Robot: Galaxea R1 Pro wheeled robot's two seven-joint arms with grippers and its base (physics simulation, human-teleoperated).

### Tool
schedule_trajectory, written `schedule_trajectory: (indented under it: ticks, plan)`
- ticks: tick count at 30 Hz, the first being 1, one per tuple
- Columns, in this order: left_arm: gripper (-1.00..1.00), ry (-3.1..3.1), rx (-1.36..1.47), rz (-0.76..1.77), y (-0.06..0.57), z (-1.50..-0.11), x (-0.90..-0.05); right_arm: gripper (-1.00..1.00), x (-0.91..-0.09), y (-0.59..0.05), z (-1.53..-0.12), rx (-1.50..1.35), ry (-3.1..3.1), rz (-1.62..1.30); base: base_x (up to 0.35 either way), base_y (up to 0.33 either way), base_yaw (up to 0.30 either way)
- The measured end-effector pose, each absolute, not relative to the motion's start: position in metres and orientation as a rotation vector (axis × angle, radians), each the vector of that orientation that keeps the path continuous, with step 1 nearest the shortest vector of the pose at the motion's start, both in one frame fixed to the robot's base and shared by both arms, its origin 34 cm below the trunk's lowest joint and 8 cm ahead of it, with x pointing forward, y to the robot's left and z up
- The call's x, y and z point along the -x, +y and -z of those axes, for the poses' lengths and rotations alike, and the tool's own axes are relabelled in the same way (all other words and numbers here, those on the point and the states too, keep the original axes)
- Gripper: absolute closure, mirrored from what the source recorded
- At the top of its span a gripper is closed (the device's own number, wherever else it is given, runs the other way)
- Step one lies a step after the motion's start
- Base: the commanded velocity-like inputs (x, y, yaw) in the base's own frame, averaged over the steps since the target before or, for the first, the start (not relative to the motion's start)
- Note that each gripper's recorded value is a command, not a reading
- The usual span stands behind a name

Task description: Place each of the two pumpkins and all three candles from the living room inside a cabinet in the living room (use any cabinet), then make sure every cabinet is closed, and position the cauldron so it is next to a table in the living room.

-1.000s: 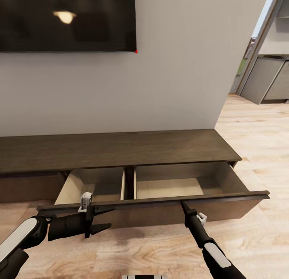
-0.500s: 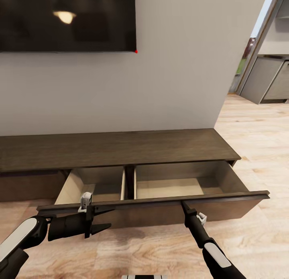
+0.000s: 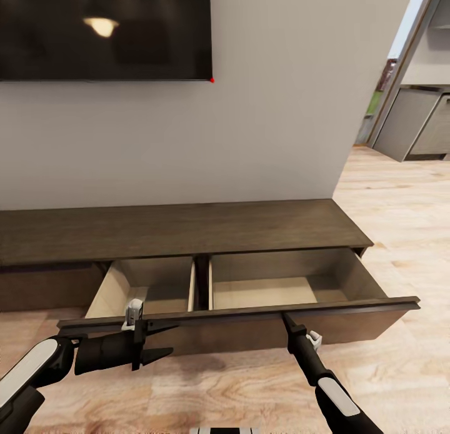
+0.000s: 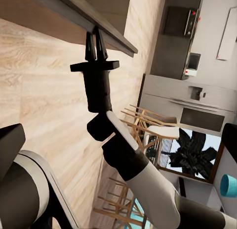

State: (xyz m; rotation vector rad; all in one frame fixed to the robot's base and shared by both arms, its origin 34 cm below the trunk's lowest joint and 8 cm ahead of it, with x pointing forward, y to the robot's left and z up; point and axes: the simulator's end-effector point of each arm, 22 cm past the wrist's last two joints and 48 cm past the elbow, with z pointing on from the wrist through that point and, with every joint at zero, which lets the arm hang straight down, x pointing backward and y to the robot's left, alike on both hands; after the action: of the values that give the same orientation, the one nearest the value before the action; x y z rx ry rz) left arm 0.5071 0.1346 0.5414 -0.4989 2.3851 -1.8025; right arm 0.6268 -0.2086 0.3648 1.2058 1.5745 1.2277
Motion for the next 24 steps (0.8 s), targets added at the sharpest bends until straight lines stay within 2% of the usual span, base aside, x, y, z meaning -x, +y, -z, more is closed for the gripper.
schedule_trajectory:
  ticks: [24]
  plan:
    - [-1.00, 2.385, 0.499, 1.802, 0.1348, -0.5415, -0.5072, 1.00, -0.6268, -0.2094, -0.3649, -1.208, 1.572, -1.226, -0.054, 0.000, 0.000]
